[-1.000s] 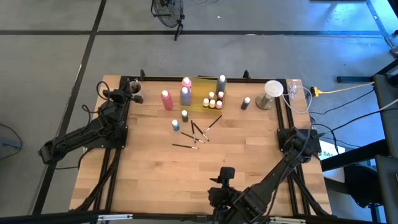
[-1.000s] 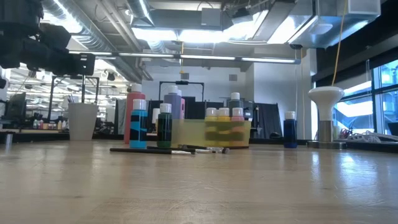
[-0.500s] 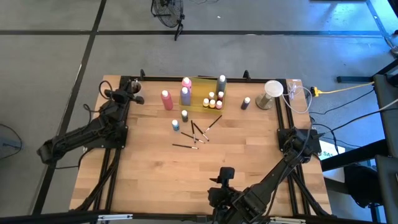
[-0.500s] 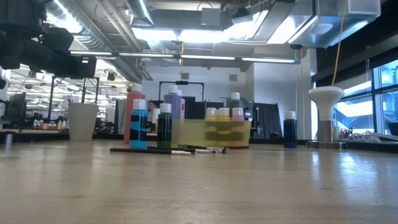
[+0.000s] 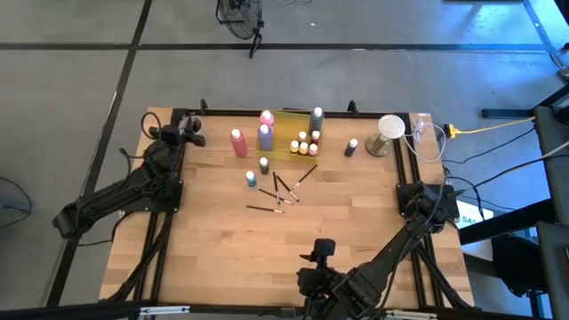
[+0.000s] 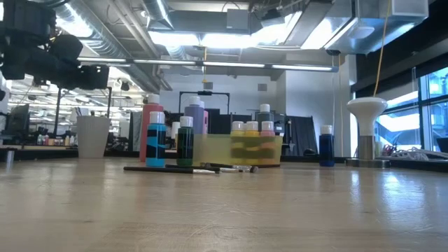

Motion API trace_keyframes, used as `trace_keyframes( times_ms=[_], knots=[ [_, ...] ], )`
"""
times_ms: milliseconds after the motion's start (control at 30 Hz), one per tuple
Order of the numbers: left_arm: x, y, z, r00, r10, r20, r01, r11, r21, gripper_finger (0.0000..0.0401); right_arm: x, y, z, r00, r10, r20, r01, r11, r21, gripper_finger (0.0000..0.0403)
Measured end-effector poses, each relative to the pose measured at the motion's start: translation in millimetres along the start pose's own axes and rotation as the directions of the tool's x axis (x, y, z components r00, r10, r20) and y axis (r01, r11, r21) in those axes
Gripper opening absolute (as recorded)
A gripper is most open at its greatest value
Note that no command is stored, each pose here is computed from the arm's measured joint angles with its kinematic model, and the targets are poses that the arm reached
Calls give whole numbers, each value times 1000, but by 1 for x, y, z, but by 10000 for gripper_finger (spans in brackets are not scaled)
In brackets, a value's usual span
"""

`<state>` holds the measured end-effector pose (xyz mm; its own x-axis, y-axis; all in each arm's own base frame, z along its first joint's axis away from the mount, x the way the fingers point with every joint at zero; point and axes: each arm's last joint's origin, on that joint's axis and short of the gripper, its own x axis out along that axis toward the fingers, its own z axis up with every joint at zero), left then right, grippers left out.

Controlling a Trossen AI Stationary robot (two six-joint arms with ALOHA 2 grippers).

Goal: Pick & Place Paint Supplies
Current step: Put the silver paintbrush into the white cup

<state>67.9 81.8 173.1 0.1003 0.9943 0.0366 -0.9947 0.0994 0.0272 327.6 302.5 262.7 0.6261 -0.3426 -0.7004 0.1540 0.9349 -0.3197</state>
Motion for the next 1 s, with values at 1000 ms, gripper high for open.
trace_keyframes(
  times_ms=[1000],
  knots=[
    [-77,-83,92,92,-976,200,960,140,244,201,-21,15,5,991,106,81,-99,991,-90,234]
  ],
)
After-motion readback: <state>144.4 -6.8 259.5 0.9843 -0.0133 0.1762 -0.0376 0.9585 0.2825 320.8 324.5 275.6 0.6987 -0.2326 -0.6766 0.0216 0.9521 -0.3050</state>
